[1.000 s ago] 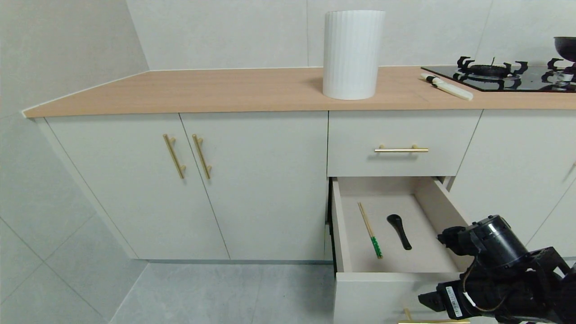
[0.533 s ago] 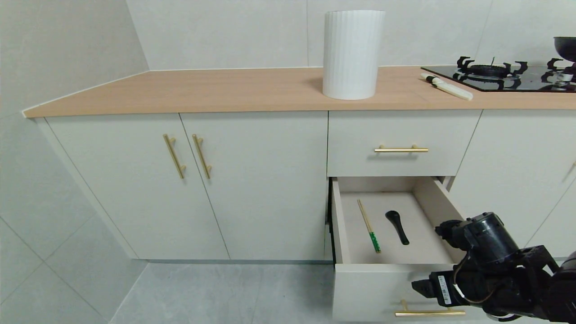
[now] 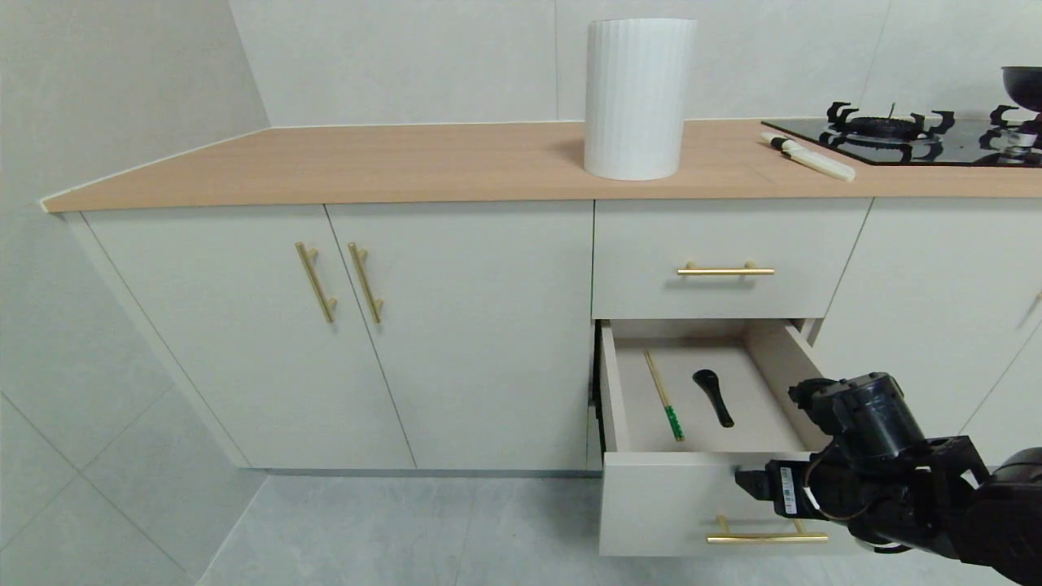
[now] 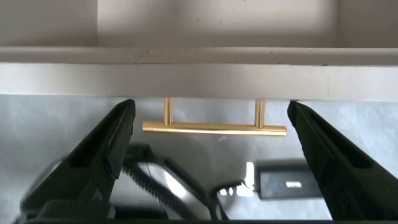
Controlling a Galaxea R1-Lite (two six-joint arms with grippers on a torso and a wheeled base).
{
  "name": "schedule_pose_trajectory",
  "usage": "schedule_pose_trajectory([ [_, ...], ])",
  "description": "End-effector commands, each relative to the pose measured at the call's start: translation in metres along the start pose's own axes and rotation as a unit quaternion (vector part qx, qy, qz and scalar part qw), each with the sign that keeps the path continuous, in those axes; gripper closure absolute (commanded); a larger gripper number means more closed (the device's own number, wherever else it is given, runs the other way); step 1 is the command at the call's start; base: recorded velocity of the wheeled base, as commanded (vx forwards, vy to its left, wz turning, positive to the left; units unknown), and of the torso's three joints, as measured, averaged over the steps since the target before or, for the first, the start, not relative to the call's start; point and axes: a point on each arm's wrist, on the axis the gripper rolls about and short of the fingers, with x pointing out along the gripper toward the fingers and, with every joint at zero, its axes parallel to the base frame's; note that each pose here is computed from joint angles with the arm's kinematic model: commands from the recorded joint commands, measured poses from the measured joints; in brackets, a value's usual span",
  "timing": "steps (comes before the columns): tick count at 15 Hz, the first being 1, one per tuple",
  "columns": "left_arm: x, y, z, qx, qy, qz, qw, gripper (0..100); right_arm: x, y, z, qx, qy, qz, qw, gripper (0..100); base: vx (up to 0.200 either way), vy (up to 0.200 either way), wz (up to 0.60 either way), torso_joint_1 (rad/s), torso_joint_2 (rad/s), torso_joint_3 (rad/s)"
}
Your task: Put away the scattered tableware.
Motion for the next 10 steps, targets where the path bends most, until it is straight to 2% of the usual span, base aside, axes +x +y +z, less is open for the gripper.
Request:
schedule_pose_trajectory([
  [1, 0.000, 0.000, 0.000, 0.000, 0.000, 0.000, 1.0000, 0, 0.007, -0.002, -0.002, 0.001, 0.005, -0.011, 1.000, 0, 0.000, 0.000, 0.00, 0.000, 0.00, 0.000],
  [10, 0.000, 0.000, 0.000, 0.000, 0.000, 0.000, 1.0000, 0, 0.022, 0.000, 0.002, 0.028, -0.039, -0.017, 0.999, 0, 0.000, 0.000, 0.00, 0.000, 0.00, 0.000],
])
